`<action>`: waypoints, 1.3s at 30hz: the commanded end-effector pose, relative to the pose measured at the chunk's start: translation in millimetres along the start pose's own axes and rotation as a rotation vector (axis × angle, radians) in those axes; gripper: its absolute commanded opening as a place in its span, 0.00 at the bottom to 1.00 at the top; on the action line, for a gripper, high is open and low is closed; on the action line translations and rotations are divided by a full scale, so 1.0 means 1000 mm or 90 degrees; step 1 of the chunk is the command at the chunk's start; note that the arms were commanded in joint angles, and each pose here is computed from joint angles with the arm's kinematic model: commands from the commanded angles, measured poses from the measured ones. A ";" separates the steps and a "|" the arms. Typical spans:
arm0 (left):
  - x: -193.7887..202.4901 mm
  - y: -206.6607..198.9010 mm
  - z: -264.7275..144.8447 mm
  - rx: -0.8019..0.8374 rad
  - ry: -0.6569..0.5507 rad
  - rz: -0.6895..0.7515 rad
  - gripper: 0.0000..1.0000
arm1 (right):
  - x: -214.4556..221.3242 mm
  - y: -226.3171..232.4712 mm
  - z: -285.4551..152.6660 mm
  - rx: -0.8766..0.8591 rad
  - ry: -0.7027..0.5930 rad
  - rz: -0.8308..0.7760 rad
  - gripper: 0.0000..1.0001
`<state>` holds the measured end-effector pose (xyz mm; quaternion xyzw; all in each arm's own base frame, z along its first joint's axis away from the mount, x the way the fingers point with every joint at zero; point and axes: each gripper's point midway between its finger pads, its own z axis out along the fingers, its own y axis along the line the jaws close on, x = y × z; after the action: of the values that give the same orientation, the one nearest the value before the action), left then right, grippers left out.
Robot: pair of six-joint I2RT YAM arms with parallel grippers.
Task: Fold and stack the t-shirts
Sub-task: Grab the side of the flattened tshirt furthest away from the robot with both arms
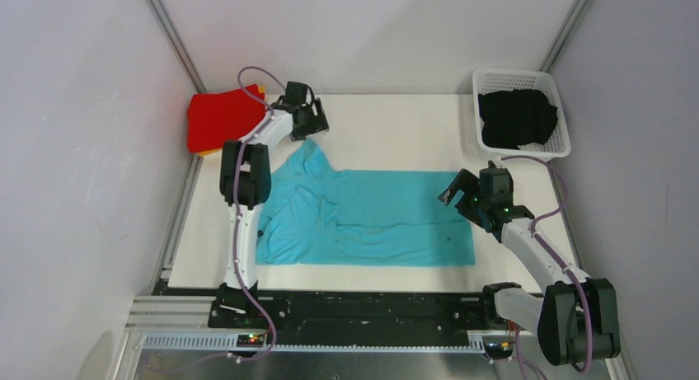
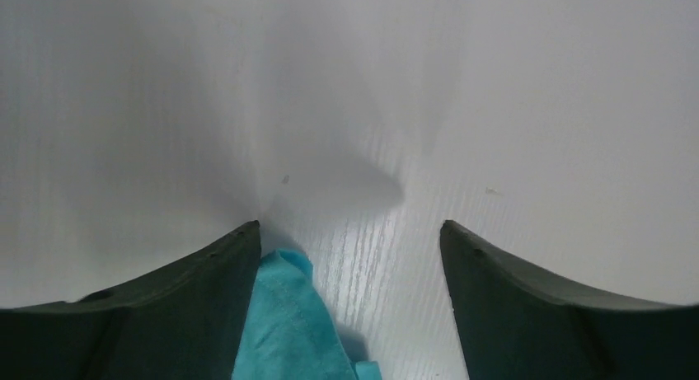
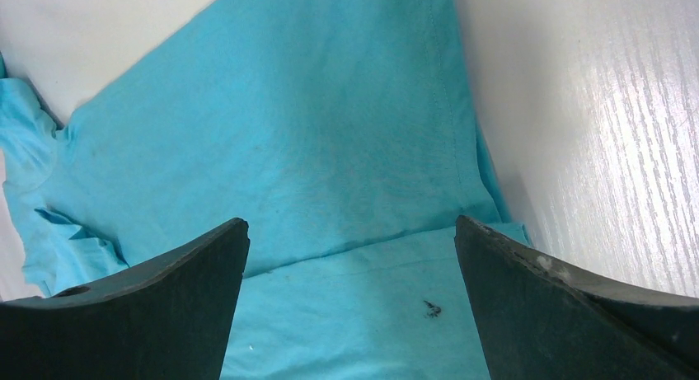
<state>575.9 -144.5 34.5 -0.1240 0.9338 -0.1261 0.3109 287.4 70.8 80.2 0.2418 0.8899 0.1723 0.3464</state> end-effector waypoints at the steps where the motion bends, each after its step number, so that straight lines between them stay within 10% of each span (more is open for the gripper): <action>1: 0.025 0.011 -0.019 -0.036 0.062 0.031 0.77 | -0.020 0.017 -0.006 -0.033 -0.032 -0.011 1.00; 11: 0.034 0.024 -0.031 -0.064 0.072 0.086 0.01 | -0.020 0.015 -0.003 -0.024 -0.031 -0.014 1.00; 23: 0.007 0.019 -0.087 -0.086 -0.014 0.080 0.00 | -0.067 0.016 0.012 0.036 -0.109 -0.026 1.00; 39: 0.074 0.034 -0.133 -0.072 -0.033 0.028 0.00 | -0.124 0.010 0.099 0.270 -0.052 -0.107 1.00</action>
<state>432.7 -109.1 57.7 -0.1110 0.9508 -0.0509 0.2847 428.7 38.1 91.0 0.2500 0.8980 0.0156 0.3616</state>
